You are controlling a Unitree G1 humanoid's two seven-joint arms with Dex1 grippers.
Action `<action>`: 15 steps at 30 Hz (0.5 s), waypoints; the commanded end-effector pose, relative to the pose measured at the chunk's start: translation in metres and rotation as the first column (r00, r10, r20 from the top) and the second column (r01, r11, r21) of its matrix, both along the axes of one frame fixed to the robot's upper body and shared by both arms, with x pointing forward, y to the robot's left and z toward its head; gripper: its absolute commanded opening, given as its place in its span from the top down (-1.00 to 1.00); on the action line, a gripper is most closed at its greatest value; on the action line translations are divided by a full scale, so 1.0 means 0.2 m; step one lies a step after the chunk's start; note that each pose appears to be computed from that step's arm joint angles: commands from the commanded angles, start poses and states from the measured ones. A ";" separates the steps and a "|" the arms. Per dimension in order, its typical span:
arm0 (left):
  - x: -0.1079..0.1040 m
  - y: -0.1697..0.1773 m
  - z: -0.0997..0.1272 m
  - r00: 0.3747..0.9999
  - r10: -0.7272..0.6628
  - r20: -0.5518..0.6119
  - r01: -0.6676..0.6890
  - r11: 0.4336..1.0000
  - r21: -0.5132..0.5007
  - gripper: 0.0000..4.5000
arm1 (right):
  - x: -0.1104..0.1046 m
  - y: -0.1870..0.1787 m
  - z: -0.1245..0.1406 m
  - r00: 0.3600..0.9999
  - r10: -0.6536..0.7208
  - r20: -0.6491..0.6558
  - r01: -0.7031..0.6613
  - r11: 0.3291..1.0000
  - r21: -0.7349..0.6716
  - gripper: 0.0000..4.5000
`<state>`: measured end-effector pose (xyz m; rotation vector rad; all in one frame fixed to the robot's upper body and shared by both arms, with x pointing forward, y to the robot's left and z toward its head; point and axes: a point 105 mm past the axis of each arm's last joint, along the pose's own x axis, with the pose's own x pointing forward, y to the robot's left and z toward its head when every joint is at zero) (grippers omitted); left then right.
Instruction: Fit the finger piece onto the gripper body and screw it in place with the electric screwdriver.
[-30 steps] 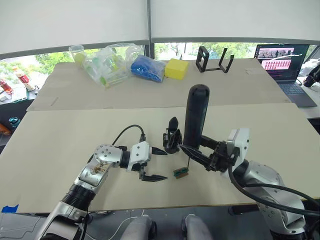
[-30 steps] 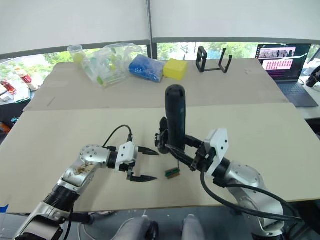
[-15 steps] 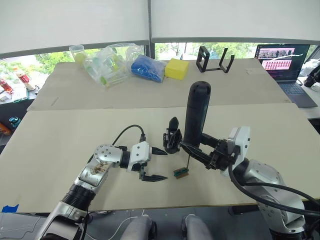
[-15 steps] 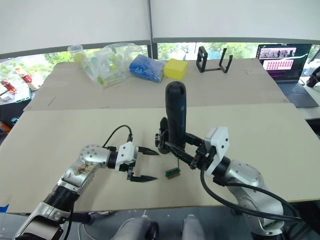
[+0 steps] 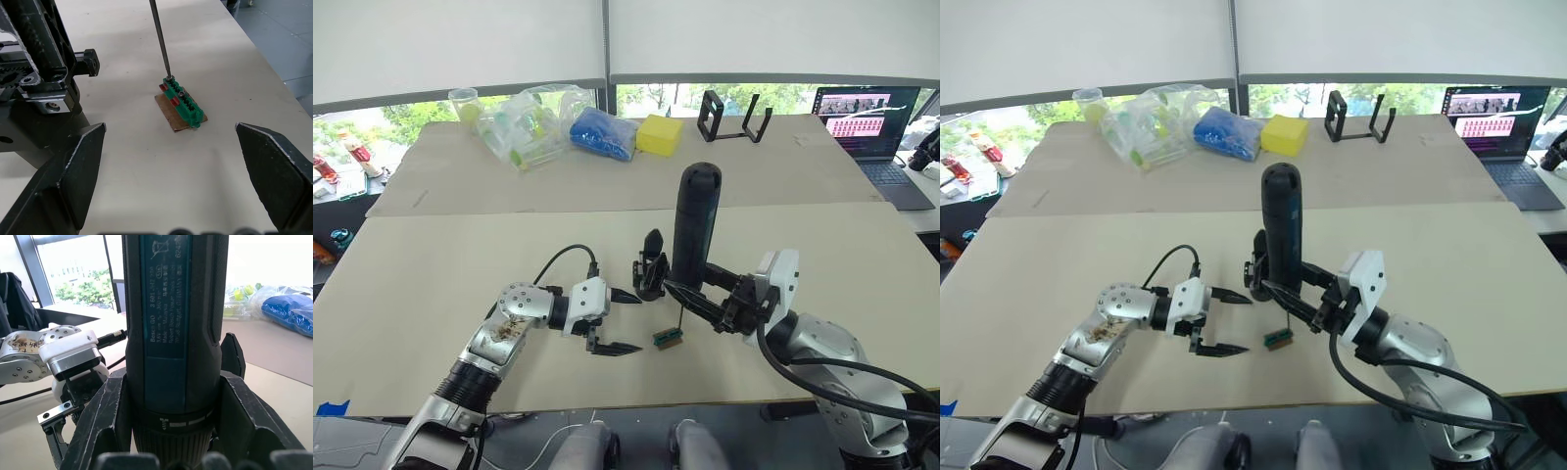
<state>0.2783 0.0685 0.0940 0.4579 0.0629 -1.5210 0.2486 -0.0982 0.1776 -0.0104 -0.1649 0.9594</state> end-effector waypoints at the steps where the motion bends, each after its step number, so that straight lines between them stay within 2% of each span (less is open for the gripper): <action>1: 0.00 -0.01 0.05 0.999 -0.015 0.035 0.016 1.000 -0.015 -1.00 | -0.03 0.00 0.08 0.996 0.009 0.090 -0.011 1.000 0.022 0.15; 15: 0.00 -0.01 0.04 0.999 -0.014 0.035 0.015 1.000 -0.016 -1.00 | -0.02 0.00 0.08 0.996 0.004 0.089 -0.006 1.000 0.020 0.15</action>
